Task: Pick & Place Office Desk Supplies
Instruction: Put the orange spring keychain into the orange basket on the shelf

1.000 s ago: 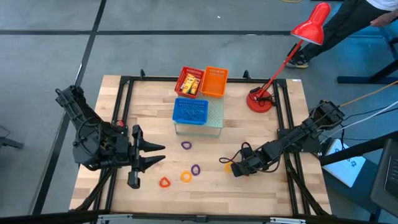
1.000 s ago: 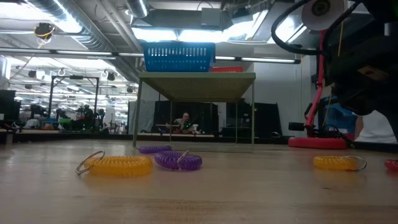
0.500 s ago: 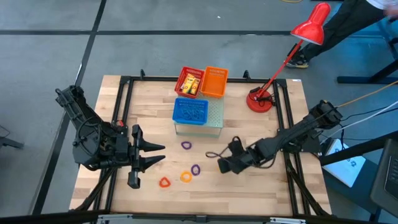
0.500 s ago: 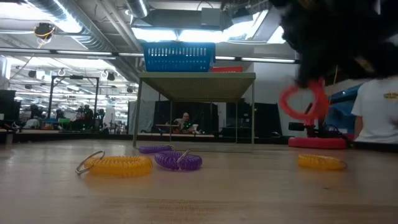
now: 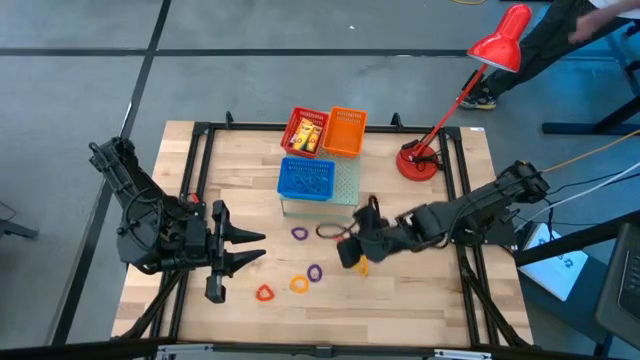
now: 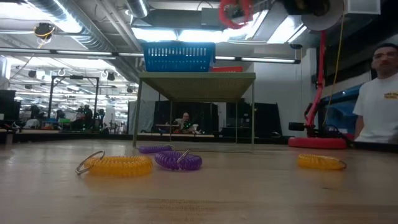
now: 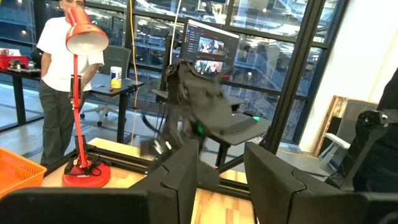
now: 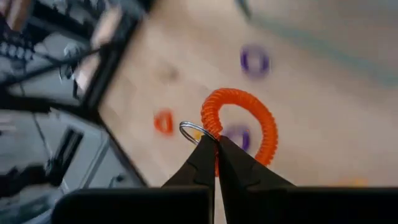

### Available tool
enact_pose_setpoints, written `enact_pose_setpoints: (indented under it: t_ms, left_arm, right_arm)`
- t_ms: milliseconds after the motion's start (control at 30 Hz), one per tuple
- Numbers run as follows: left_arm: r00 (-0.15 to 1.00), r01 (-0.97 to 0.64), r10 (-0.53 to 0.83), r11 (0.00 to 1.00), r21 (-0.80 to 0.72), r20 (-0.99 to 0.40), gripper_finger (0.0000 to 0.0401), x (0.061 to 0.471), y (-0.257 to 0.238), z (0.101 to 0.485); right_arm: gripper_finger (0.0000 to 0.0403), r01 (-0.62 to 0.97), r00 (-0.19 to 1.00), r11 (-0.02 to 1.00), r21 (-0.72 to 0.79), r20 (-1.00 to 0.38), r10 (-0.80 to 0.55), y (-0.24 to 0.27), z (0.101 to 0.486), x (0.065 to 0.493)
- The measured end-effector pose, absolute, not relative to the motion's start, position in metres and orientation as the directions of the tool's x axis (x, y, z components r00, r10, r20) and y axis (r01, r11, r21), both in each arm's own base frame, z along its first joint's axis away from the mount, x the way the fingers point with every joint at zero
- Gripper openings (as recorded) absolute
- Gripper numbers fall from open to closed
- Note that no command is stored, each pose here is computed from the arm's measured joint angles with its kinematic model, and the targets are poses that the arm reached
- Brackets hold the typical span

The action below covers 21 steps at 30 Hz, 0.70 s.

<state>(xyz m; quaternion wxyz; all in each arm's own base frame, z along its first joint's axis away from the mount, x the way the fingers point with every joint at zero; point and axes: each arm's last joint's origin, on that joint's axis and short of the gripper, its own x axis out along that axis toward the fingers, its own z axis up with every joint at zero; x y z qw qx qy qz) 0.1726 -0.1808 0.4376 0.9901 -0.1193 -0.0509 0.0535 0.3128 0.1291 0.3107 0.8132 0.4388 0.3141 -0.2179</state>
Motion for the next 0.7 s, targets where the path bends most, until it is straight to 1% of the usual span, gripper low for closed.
enact_pose_setpoints:
  t_ms: [233,267,367,467,600,633,700]
  left_arm:
    - [0.989,-0.093,0.116,0.967,-0.239,0.088,0.0125,0.173,-0.181,0.438]
    - [0.991,-0.076,0.101,0.967,-0.241,0.090,0.0125,0.173,-0.181,0.438]
    - [0.994,0.049,-0.025,0.975,-0.215,0.110,0.0125,0.176,-0.182,0.438]
    - [0.987,0.126,-0.105,0.973,-0.191,0.120,0.0125,0.176,-0.173,0.442]
    - [0.935,0.323,-0.290,0.934,-0.151,0.204,0.0125,0.170,-0.151,0.457]
    - [0.924,0.355,-0.323,0.923,-0.146,0.206,0.0125,0.167,-0.145,0.456]
    - [0.923,0.371,-0.343,0.913,-0.169,0.172,0.0125,0.161,-0.133,0.442]
  right_arm:
    - [0.0001,0.636,0.717,0.624,0.455,-0.647,-0.259,0.074,0.358,0.326]
    - [0.0001,0.635,0.718,0.637,0.438,-0.639,-0.276,0.065,0.364,0.328]
    - [0.0001,0.629,0.722,0.665,0.402,-0.619,-0.309,0.038,0.379,0.332]
    - [0.0001,0.624,0.727,0.681,0.384,-0.606,-0.324,0.017,0.388,0.333]
    - [0.0001,0.610,0.740,0.696,0.379,-0.586,-0.330,0.002,0.399,0.333]
    - [0.0001,0.609,0.740,0.698,0.375,-0.585,-0.332,-0.002,0.400,0.333]
    - [0.0001,0.616,0.735,0.696,0.370,-0.589,-0.337,-0.006,0.400,0.332]
